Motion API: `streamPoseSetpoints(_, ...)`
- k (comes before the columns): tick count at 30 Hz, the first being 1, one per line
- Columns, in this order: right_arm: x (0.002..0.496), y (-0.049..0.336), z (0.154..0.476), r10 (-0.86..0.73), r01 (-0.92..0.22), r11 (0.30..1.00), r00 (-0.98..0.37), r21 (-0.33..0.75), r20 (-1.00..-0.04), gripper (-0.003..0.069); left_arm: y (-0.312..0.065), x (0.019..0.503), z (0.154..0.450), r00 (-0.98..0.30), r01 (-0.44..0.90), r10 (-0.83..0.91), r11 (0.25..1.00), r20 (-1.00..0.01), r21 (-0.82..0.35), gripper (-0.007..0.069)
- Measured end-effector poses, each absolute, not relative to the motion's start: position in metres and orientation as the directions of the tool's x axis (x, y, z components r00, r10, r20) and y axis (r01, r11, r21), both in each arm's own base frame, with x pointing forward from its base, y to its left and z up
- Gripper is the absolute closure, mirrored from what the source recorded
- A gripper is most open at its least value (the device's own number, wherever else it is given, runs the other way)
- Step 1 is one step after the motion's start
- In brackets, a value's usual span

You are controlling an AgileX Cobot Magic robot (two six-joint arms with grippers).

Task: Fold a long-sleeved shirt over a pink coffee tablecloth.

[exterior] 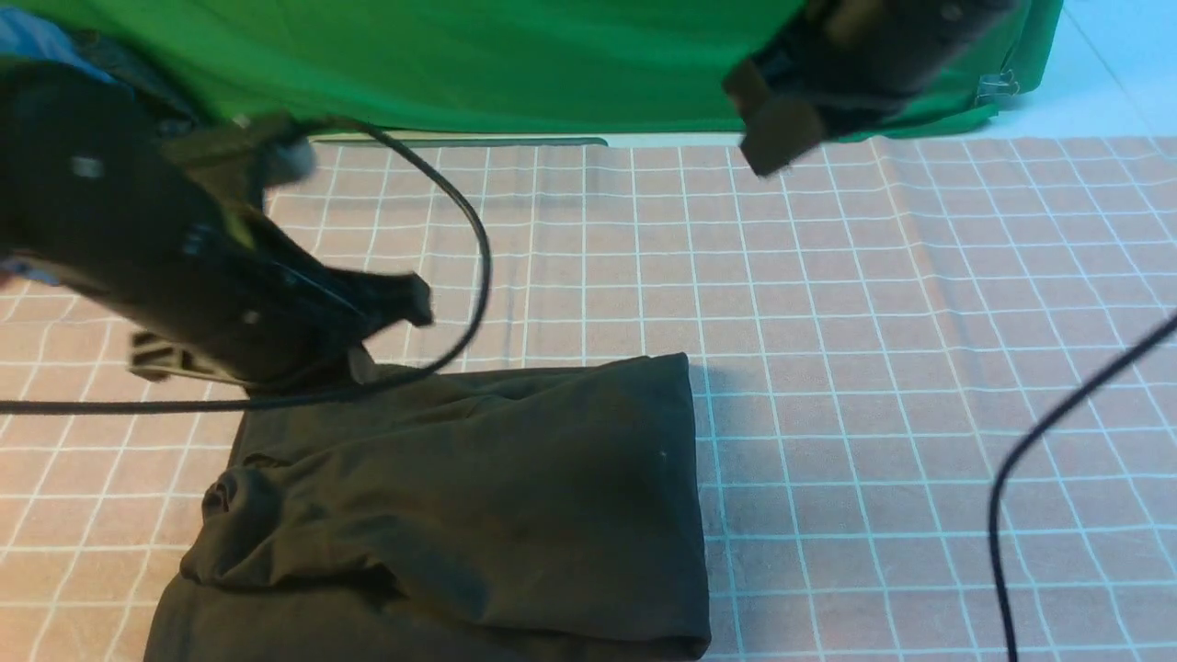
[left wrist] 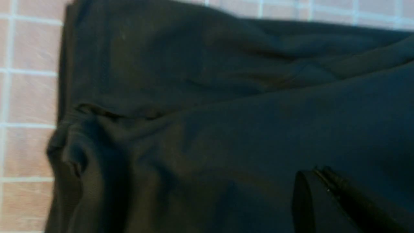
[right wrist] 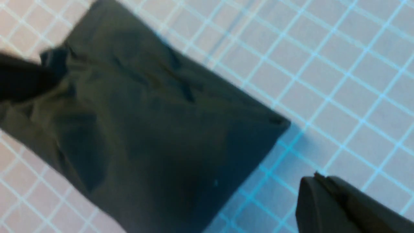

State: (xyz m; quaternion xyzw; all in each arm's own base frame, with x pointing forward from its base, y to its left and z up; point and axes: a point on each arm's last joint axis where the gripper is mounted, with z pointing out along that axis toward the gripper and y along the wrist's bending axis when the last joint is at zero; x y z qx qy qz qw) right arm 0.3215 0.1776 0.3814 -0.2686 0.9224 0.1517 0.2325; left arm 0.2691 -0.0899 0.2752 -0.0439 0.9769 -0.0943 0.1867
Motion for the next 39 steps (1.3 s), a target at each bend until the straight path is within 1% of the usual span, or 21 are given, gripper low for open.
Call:
streamPoseSetpoints(1,0.318,0.175,0.376,-0.436,-0.568,0.809,-0.754,0.155,-0.491,0.0620,-0.093,0.274,0.264,-0.940,-0.047,-0.110,0.979,-0.322,-0.198,0.0612)
streamPoseSetpoints(5,0.311,0.172,0.357,-0.462,-0.571,0.806,-0.771,0.156,-0.438,0.0620,-0.101,0.281,0.236,-0.971,-0.051,-0.100,0.974,-0.219,-0.219,0.0612)
streamPoseSetpoints(8,0.312,0.172,0.351,-0.458,-0.568,0.808,-0.771,0.154,-0.443,0.0620,-0.100,0.274,0.217,-0.979,-0.063,-0.104,0.973,-0.177,-0.222,0.0612)
streamPoseSetpoints(11,0.315,0.172,0.350,-0.447,-0.566,0.811,-0.762,0.148,-0.468,0.0620,-0.094,0.256,0.189,-0.987,-0.086,-0.111,0.977,-0.117,-0.197,0.0612)
streamPoseSetpoints(14,0.317,0.173,0.352,-0.435,-0.565,0.813,-0.751,0.141,-0.497,0.0620,-0.088,0.239,0.165,-0.988,-0.113,-0.130,0.977,-0.084,-0.179,0.0612)
streamPoseSetpoints(18,0.319,0.173,0.353,-0.427,-0.563,0.815,-0.745,0.139,-0.513,0.0620,-0.085,0.229,0.158,-0.979,-0.144,-0.168,0.969,-0.113,-0.199,0.0612)
streamPoseSetpoints(21,0.320,0.173,0.353,-0.425,-0.564,0.815,-0.740,0.136,-0.521,0.0620,-0.084,0.226,0.159,-0.974,-0.147,-0.179,0.967,-0.140,-0.209,0.0612)
streamPoseSetpoints(25,0.320,0.173,0.353,-0.424,-0.564,0.815,-0.738,0.135,-0.524,0.0620,-0.082,0.222,0.171,-0.967,-0.152,-0.192,0.962,-0.165,-0.225,0.0612)
streamPoseSetpoints(27,0.320,0.173,0.353,-0.424,-0.564,0.815,-0.738,0.135,-0.524,0.0620,-0.080,0.215,0.183,-0.964,-0.154,-0.198,0.960,-0.178,-0.233,0.0612)
streamPoseSetpoints(31,0.320,0.174,0.353,-0.420,-0.564,0.814,-0.740,0.143,-0.525,0.0620,-0.076,0.208,0.215,-0.938,-0.153,-0.225,0.951,-0.263,-0.267,0.0612)
streamPoseSetpoints(32,0.320,0.174,0.353,-0.421,-0.564,0.814,-0.740,0.142,-0.525,0.0620,-0.076,0.209,0.216,-0.936,-0.153,-0.226,0.952,-0.270,-0.267,0.0612)
streamPoseSetpoints(34,0.319,0.174,0.353,-0.419,-0.563,0.813,-0.741,0.145,-0.525,0.0620,-0.072,0.207,0.234,-0.924,-0.144,-0.222,0.957,-0.313,-0.253,0.0612)
streamPoseSetpoints(39,0.319,0.174,0.353,-0.419,-0.563,0.813,-0.741,0.147,-0.525,0.0620,-0.068,0.210,0.244,-0.915,-0.162,-0.227,0.964,-0.333,-0.211,0.0612)
